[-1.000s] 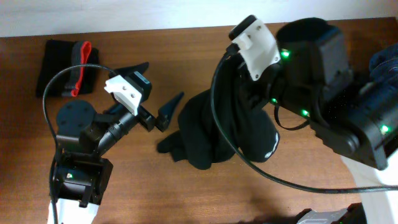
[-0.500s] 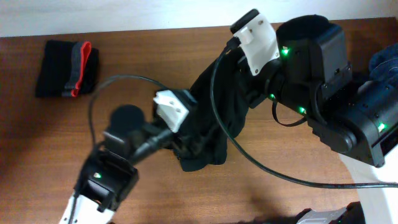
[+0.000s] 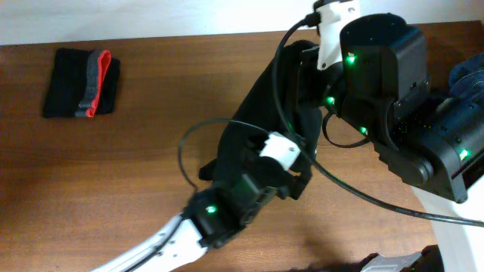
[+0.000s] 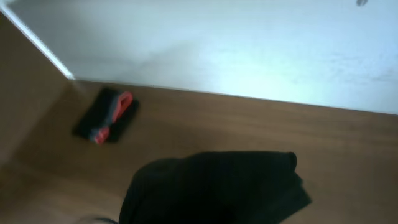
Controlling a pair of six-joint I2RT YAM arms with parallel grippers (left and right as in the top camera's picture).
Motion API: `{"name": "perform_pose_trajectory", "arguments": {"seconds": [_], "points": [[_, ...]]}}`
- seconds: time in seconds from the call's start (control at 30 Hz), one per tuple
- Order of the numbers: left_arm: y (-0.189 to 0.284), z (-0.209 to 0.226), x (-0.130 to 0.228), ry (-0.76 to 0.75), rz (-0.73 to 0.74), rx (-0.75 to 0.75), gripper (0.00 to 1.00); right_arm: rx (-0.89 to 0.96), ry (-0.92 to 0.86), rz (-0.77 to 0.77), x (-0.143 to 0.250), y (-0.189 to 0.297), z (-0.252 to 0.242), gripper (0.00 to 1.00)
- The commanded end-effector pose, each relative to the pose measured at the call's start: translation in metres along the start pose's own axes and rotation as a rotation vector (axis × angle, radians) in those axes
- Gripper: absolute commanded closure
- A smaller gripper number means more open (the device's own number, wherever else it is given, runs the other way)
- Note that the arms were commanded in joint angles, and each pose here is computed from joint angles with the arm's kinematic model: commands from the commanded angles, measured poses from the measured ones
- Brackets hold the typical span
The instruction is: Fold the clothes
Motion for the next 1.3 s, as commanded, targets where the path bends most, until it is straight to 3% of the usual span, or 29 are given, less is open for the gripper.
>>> {"name": "perform_pose_trajectory", "arguments": {"seconds": [0.0,0.23,0.37,0.47,0.73,0.9,1.03,1.27], "points": [[-0.014,-0.01,0.002,0.015,-0.01,-0.057,0.0,-0.007,-0.185,-0.05,-0.006,0.008,0.001,0.96],[-0.031,-0.018,0.004,0.048,-0.043,-0.054,0.0,-0.129,-0.246,-0.03,-0.008,0.019,0.009,0.96],[-0.023,-0.016,-0.002,0.079,-0.082,-0.134,0.0,-0.166,-0.253,-0.085,-0.014,0.032,0.01,0.96],[-0.003,-0.022,-0.009,0.07,-0.102,-0.151,0.0,-0.078,-0.271,-0.189,-0.022,0.041,0.001,0.96],[0.086,-0.058,-0.042,0.049,-0.287,0.046,0.0,0.137,-0.31,-0.367,-0.035,0.043,-0.014,0.96],[0.121,-0.055,-0.048,-0.024,-0.345,-0.055,0.0,0.228,-0.318,-0.419,-0.038,0.045,-0.02,0.96],[0.113,-0.042,-0.038,-0.075,-0.278,-0.245,0.0,0.224,-0.322,-0.426,-0.038,0.05,-0.021,0.96],[0.073,-0.056,-0.022,-0.139,-0.192,-0.249,0.0,0.279,-0.352,-0.486,-0.038,0.068,-0.03,0.96]]}}
Point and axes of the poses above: each gripper's point midway between its finger pads, its own y axis back along the fingers, its own z axis along the line the jaws close on, x = y × z, the point moved 10 cm from there along y, back along the fingers, and after that the axes turned 7 degrees about -y, right-handed, at the moved point
